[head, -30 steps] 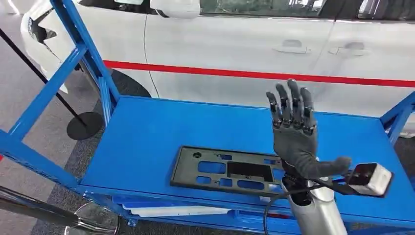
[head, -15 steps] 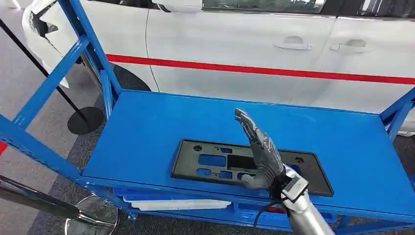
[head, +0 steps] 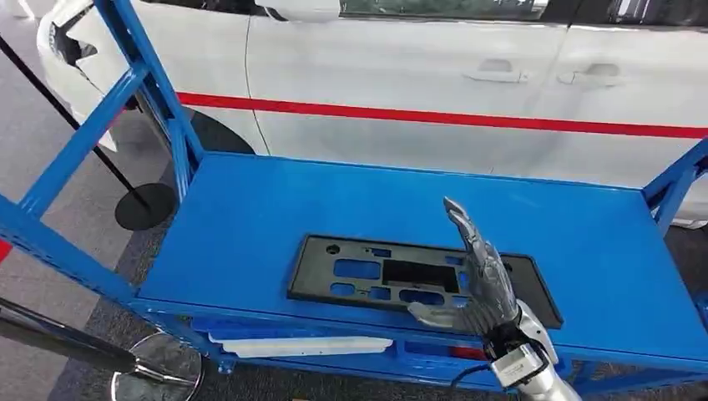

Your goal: Take the parts from the cabinet and place them on the table.

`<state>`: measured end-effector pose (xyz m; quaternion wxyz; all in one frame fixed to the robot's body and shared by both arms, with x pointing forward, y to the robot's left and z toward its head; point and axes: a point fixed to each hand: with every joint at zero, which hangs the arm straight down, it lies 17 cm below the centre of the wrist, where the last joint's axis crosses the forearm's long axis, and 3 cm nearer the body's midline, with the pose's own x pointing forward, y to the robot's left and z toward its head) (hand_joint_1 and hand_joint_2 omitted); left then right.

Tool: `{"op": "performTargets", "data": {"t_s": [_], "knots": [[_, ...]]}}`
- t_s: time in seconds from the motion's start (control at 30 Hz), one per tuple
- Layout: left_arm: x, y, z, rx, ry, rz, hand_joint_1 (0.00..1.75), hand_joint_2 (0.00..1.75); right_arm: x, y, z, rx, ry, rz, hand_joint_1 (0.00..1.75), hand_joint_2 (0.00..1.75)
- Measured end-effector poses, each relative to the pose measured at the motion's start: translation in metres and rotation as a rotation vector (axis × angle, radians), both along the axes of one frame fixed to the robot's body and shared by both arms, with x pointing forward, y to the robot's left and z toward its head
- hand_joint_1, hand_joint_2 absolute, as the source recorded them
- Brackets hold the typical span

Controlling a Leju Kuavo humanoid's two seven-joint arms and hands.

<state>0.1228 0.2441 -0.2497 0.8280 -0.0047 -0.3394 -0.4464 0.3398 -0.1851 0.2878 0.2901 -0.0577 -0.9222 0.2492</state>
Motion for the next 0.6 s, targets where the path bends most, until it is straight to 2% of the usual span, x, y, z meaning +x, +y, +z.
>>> {"op": "performTargets", "data": {"t_s": [0.2,0.37,0.47,0.6], "knots": [[-0.001,0.003,0.0,0.005,0.001,-0.003,0.0,0.0,-0.005,-0.001,0.003,-0.001,-0.012,-0.003,0.0,1.75],[0.0,0.006,0.0,0.009,0.002,-0.006,0.0,0.0,-0.015,-0.016,0.013,0.009,-0.079,-0.095,0.0,1.75],[0.0,0.006,0.0,0.004,0.001,-0.011,0.0,0.0,-0.029,-0.023,0.007,-0.082,-0.143,-0.18,0.0,1.75],[0.002,0.008,0.0,0.009,-0.006,-0.005,0.0,0.0,-0.039,-0.026,-0.016,-0.202,-0.128,-0.218,0.0,1.75]]}}
